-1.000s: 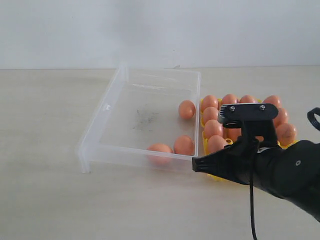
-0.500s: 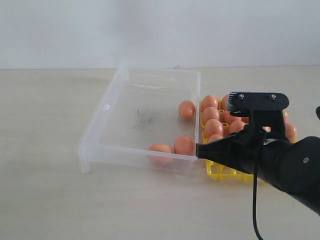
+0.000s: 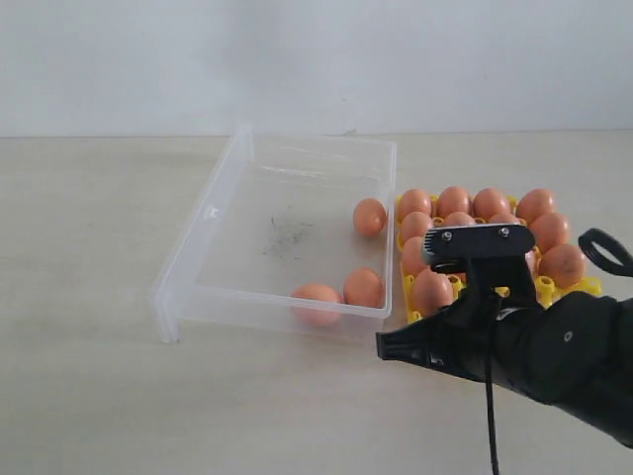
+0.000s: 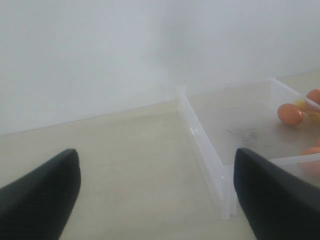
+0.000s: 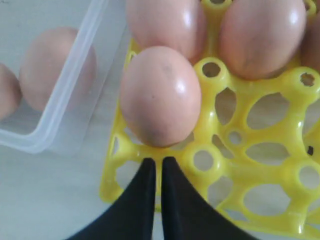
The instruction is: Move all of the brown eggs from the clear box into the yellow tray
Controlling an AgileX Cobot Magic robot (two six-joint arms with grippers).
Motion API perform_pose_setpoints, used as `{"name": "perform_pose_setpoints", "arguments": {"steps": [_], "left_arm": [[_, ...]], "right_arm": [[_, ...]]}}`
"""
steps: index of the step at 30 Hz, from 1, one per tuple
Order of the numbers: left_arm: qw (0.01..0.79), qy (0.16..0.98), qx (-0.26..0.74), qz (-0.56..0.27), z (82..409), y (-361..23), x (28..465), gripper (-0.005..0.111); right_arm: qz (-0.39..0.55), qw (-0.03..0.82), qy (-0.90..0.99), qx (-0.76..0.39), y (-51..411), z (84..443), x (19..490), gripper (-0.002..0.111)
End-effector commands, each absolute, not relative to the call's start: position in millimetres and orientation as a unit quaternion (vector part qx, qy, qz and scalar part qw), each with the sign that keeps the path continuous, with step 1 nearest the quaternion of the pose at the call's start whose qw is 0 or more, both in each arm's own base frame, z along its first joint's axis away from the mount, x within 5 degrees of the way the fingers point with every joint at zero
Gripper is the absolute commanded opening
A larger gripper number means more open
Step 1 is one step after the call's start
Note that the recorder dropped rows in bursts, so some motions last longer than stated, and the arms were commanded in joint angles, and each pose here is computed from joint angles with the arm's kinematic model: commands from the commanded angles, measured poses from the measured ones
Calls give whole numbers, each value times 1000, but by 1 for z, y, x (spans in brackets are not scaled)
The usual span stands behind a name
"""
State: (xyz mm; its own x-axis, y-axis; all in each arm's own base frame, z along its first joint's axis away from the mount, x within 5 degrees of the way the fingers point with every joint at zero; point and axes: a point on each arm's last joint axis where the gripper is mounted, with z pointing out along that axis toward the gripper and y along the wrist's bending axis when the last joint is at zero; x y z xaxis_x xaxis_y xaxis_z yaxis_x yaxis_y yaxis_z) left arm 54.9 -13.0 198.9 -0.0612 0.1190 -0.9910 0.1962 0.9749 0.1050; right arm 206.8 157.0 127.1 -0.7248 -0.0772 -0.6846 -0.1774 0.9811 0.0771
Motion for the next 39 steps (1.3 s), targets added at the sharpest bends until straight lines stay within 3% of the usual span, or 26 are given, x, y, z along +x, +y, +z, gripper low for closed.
{"name": "perform_pose_setpoints", "arguments": {"steps": [1,7,10,17,26,35,39], "left_arm": [[679,726,104,-35,198,-13,55,78],[679,726,104,-35,198,-13,55,78],[679,726,104,-35,198,-13,55,78],[679,726,104,-35,198,-13,55,78],[679,726,104,-35,198,-13,55,78],[679,726,104,-35,198,-13,55,78],[679,726,104,-35,198,-13,55,78]], "right_arm": [[100,427,897,-65,153,166,205,0],[198,516,826,-116,142,246,173,0],[224,564,776,-170,137,268,144,0],[239,642,697,-211,99,250,94,0],[388,672,519,-358,88,245,40,0],[454,706,464,-284,70,264,35,0],[490,682,477,-260,69,264,35,0]]}}
